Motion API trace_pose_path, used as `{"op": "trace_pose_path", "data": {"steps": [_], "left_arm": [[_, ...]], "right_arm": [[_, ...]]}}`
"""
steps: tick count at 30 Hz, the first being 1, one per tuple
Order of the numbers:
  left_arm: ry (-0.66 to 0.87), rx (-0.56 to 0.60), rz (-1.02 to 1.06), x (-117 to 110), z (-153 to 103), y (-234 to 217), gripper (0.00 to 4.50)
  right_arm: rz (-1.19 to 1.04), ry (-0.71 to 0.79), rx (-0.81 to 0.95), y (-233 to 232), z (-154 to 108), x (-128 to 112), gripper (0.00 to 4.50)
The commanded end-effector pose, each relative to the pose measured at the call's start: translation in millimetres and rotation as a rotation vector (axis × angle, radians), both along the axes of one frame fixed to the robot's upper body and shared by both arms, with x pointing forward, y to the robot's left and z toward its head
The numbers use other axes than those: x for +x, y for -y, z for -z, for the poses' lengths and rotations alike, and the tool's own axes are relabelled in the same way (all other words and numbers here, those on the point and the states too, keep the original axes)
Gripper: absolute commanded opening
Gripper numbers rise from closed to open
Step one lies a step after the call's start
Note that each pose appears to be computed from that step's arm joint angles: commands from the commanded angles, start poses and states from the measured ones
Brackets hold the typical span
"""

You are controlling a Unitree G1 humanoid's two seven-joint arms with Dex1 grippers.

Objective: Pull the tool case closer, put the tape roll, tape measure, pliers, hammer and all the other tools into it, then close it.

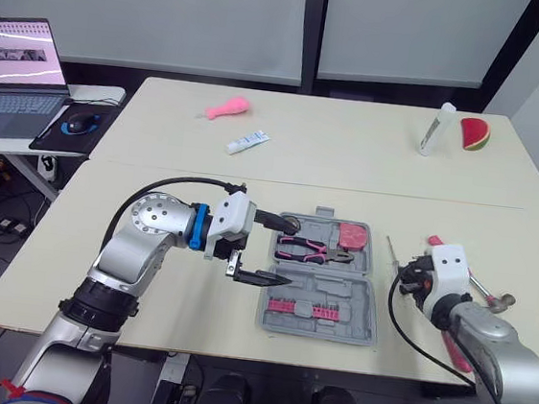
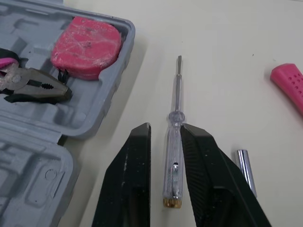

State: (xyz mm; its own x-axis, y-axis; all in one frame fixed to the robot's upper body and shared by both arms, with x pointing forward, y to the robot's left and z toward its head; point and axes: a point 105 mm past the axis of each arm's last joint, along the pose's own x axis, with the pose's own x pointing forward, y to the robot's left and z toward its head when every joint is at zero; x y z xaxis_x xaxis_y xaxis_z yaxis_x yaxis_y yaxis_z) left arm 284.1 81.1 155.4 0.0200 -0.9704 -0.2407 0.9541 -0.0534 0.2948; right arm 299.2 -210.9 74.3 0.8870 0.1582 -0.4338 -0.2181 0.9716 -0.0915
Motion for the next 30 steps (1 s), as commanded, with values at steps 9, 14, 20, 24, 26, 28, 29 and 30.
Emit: {"op": "trace_pose_path", "data": {"steps": [9, 14, 20, 24, 26, 28, 29, 30], "left_arm": [[0.046, -0.005, 0.023, -2.4, -12.6, 7.6, 4.5], [0.043, -0.003, 0.018, -1.7, -10.8, 5.9, 4.5], [0.042, -0.001, 0.012, -0.8, -8.6, 4.3, 4.5], [0.04, -0.001, 0.014, -0.8, -7.0, 4.3, 4.5], [0.04, -0.001, 0.016, -1.0, -6.3, 4.4, 4.5], [0.042, -0.001, 0.018, -0.9, -5.5, 5.1, 4.5], [0.042, -0.002, 0.019, -0.9, -5.4, 5.3, 4.5], [0.043, -0.002, 0.02, -0.9, -5.3, 5.3, 4.5]], "right_arm": [[-0.014, -0.044, -0.035, 4.0, 20.1, 23.7, 2.82], [-0.005, -0.056, -0.043, 6.0, 24.7, 27.4, 2.82], [0.011, -0.076, -0.025, 4.8, 28.6, 28.1, 2.07], [0.017, -0.076, -0.034, 4.6, 30.0, 28.9, 1.34], [0.021, -0.077, -0.04, 5.0, 31.3, 29.3, 0.95], [0.024, -0.077, -0.045, 5.3, 32.6, 30.0, 0.63], [0.023, -0.076, -0.047, 5.2, 33.0, 30.3, 0.47], [0.023, -0.076, -0.048, 5.1, 33.2, 30.5, 0.37]]}}
